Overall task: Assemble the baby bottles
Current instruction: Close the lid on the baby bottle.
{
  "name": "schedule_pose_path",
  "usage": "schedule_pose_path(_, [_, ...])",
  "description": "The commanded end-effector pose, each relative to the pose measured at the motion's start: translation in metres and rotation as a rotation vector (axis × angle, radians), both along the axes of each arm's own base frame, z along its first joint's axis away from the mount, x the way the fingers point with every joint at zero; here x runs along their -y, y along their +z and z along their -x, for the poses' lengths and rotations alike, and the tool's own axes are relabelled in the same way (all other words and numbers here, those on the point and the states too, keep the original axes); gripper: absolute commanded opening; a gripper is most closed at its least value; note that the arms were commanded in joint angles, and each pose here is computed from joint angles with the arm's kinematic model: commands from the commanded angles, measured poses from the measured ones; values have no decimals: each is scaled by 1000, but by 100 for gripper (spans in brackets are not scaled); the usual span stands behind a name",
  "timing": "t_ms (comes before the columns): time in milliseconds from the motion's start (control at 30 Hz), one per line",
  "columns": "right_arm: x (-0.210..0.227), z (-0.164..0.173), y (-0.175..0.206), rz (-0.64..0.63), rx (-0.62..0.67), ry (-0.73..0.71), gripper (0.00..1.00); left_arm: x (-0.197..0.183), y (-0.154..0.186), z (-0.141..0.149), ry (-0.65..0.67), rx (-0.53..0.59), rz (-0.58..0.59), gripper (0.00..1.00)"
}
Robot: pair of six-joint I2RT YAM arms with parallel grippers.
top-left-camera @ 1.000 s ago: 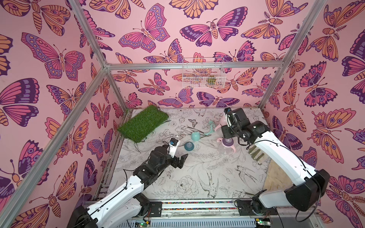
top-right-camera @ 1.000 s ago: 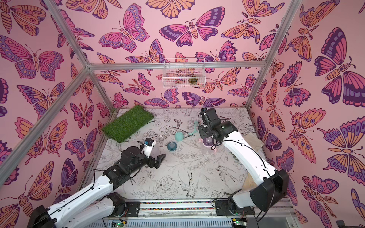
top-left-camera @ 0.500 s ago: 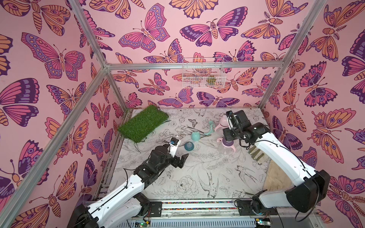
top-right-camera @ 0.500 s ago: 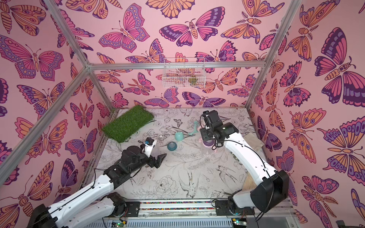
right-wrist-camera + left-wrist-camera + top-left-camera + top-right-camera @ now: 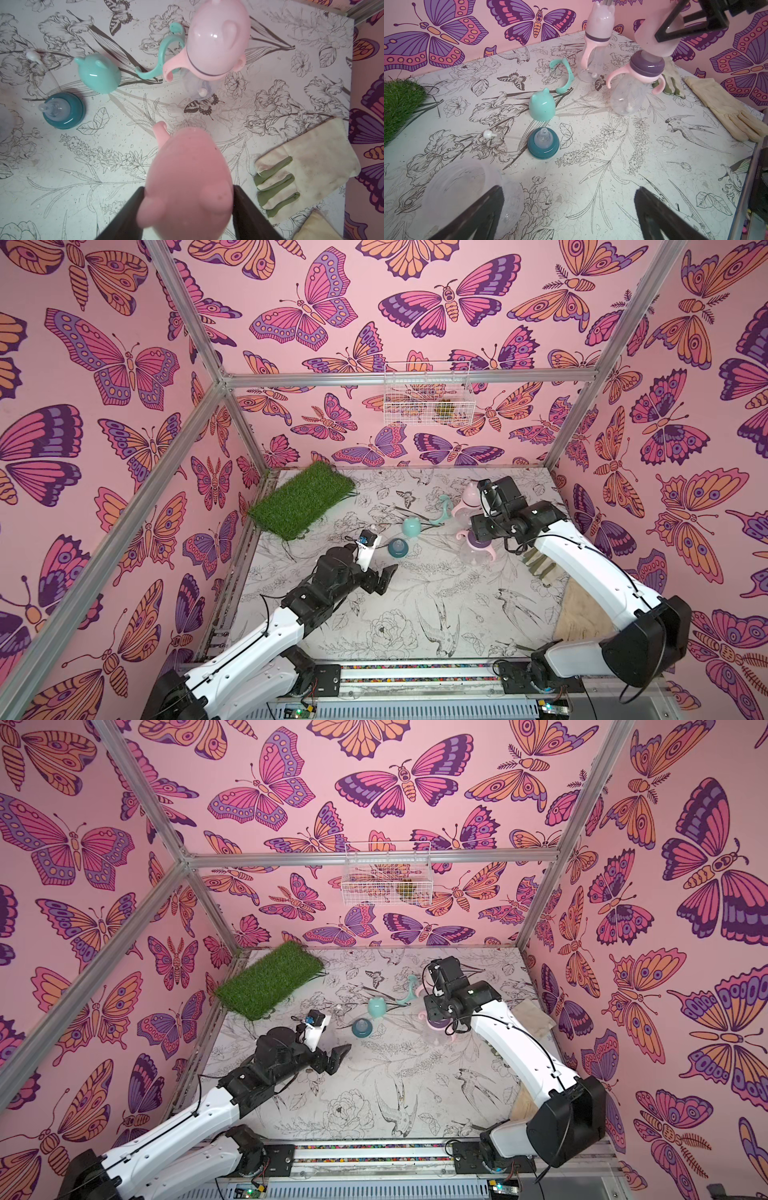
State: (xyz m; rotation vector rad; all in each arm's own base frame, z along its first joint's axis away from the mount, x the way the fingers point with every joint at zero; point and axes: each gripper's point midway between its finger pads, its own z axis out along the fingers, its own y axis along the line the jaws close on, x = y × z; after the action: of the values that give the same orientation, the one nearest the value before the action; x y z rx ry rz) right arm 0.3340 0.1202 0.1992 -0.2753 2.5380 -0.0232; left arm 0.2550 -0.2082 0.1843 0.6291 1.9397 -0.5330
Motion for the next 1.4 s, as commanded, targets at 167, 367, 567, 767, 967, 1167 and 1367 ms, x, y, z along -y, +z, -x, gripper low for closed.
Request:
schedule_pose_path(167, [-1,6,-12,-54,-22,-9,60,6,11,-3,-20,26,18,100])
schedule_pose_path(367, [-2,4,-15,-56,-26,-8,62,6,11,-3,-19,26,17,100])
schedule_pose_path(567, [2,3,-13,-53,-14,-18,64,6,10,-3,-19,23,15,100])
schedule_pose_path(767, [3,3,-13,-52,-13,-21,65,7,10,-3,-24,22,15,100])
schedule_pose_path(967, [4,2,-11,-55,-5,-23,67,7,10,-2,-27,22,15,100])
schedule_pose_path(1167, [5,1,-11,-53,-6,-28,68,8,10,-2,-31,22,17,100])
schedule_pose_path(1367, [5,1,-15,-55,-18,-27,70,8,10,-2,-35,20,17,100])
